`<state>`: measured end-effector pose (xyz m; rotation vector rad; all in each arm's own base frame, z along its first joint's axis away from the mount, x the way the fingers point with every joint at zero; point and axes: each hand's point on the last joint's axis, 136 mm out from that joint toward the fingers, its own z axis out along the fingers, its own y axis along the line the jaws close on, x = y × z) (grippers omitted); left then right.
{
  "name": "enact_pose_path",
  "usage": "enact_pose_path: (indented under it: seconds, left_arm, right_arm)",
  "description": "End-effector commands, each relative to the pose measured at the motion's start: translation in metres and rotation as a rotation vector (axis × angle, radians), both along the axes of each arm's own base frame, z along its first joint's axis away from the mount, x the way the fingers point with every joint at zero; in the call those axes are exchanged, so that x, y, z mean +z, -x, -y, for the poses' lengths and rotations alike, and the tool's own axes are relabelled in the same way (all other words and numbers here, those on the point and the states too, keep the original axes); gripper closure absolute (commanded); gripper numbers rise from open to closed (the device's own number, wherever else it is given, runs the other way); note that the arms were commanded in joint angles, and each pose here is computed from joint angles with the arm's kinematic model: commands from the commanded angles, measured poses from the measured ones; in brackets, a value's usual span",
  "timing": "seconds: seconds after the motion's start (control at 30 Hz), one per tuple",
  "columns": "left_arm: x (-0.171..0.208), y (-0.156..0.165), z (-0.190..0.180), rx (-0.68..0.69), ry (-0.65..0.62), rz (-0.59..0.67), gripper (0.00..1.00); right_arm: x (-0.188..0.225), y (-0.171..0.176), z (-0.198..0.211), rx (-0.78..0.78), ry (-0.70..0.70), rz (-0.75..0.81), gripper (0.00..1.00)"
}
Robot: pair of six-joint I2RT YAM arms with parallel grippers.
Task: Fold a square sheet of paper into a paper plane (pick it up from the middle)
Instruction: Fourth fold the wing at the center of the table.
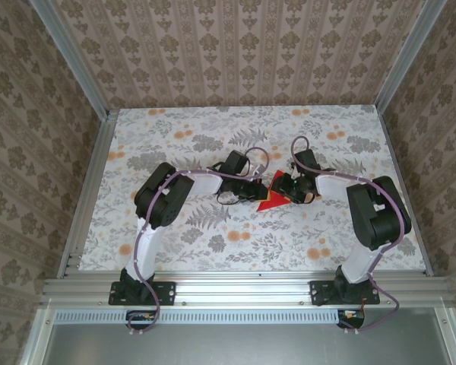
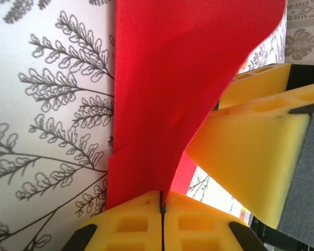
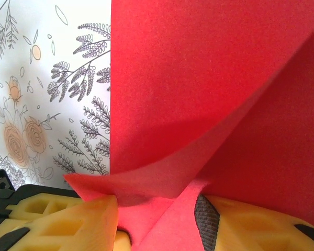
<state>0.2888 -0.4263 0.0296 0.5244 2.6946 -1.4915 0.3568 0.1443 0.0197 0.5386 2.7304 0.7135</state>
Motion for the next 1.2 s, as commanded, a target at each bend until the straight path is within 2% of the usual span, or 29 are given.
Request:
enact_pose_path:
  seconds: [0.0, 0.33, 0.57, 0.77, 1.0, 1.17]
  left_arm:
    - [0.0, -0.001, 0.0, 0.003, -0.006, -0.026, 0.89]
    - [0.02, -0.004, -0.002, 0.025, 0.038, -0.016, 0.78]
    - [0.038, -0.007, -0.014, 0.055, 0.048, 0.009, 0.75]
    - [0.046, -0.012, -0.026, 0.094, 0.015, 0.115, 0.75]
    - [0.039, -0.008, -0.022, 0.088, -0.048, 0.222, 0.73]
    - [0.044, 0.001, -0.012, 0.047, -0.001, 0.244, 0.73]
  right_arm:
    - [-0.043, 0.035, 0.03, -0.049, 0.162, -0.187, 0.52]
    - [-0.05, 0.042, 0.037, -0.065, 0.214, -0.245, 0.52]
    - [-0.05, 0.042, 0.037, -0.067, 0.22, -0.25, 0.52]
    - [-0.05, 0.044, 0.038, -0.082, 0.226, -0.261, 0.5]
    - [-0.051, 0.045, 0.04, -0.104, 0.245, -0.276, 0.5]
    - [-0.052, 0.046, 0.041, -0.107, 0.266, -0.293, 0.49]
